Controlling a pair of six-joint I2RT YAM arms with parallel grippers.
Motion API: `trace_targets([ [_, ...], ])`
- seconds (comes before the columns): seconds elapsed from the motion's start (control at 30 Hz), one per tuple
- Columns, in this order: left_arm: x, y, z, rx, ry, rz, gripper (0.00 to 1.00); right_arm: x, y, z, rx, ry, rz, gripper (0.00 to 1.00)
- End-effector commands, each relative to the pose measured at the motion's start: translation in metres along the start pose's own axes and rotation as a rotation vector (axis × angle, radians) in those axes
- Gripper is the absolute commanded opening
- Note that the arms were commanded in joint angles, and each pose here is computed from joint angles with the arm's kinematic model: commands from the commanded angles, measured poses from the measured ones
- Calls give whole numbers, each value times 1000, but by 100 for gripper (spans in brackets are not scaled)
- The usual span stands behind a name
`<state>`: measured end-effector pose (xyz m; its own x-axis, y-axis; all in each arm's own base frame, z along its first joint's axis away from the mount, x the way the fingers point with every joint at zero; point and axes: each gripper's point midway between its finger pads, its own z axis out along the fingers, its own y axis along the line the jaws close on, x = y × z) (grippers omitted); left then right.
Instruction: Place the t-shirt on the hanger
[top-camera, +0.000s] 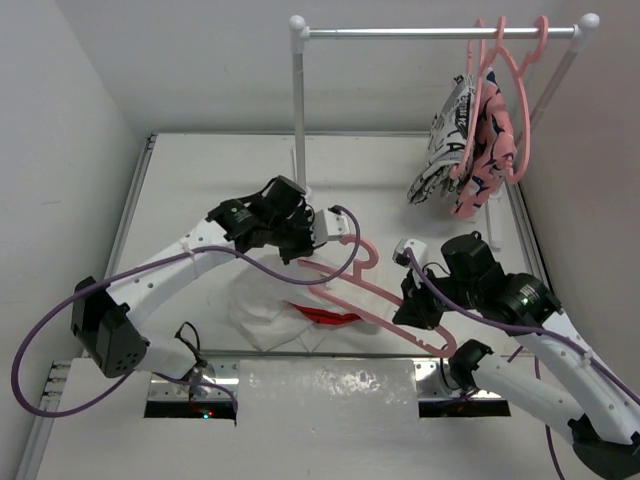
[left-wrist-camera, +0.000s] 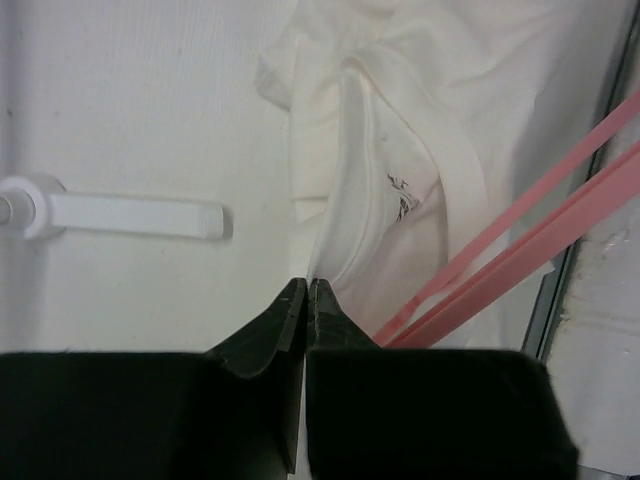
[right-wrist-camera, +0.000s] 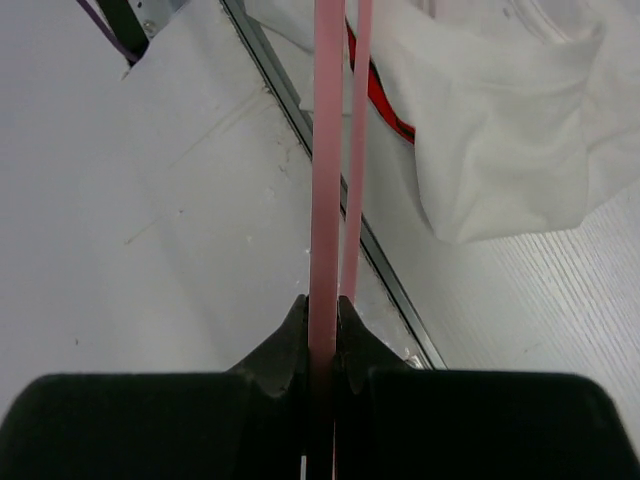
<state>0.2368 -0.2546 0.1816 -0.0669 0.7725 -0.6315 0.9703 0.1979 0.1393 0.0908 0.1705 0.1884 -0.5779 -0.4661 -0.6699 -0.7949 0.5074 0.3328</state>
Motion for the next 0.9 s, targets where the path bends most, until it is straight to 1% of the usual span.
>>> trace_targets([
  [0.0, -50, -12, -32, 63, -183, 59, 0, -21, 9, 8, -79, -96, -58, 0],
  [0.03, -58, -14, -38, 78, -213, 66, 0, -26, 11, 10, -93, -117, -69, 0],
  [0.13, -69, -20, -48, 108, -246, 71, 0, -36, 10, 11, -96, -149, -84, 0],
  [0.27, -77, -23, -59, 109, -273, 68, 0, -36, -3, 19, -47, -135, -99, 0],
  [0.4, -81, -33, -61, 139, -287, 59, 0, -39, -16, 35, -23, -106, -104, 0],
  [0.43, -83, -36, -61, 148, -293, 53, 0, -46, -19, 38, -15, -130, -120, 0],
  [0.53, -76, -43, -56, 180, -282, 39, 0, -57, -29, 46, 14, -173, -157, 0],
  [0.6, -63, -47, -48, 192, -247, 47, 0, -50, -36, 54, 31, -172, -171, 0],
  [0.63, -57, -48, -45, 194, -231, 55, 0, -53, -39, 58, 33, -196, -186, 0],
  [0.67, -53, -48, -42, 190, -221, 53, 2, -50, -40, 62, 30, -198, -189, 0],
  [0.7, -43, -48, -35, 188, -192, 45, 8, -43, -41, 71, 11, -205, -191, 0],
  [0.73, -40, -48, -33, 186, -183, 47, 24, -40, -40, 76, 0, -212, -187, 0],
  [0.8, -29, -48, -26, 184, -150, 50, 41, -31, -41, 89, -17, -235, -179, 0],
  [0.83, -24, -47, -25, 175, -138, 69, 53, -29, -39, 92, -24, -249, -185, 0],
  [0.87, -17, -42, -23, 146, -107, 75, 57, -26, -40, 96, -26, -258, -181, 0],
])
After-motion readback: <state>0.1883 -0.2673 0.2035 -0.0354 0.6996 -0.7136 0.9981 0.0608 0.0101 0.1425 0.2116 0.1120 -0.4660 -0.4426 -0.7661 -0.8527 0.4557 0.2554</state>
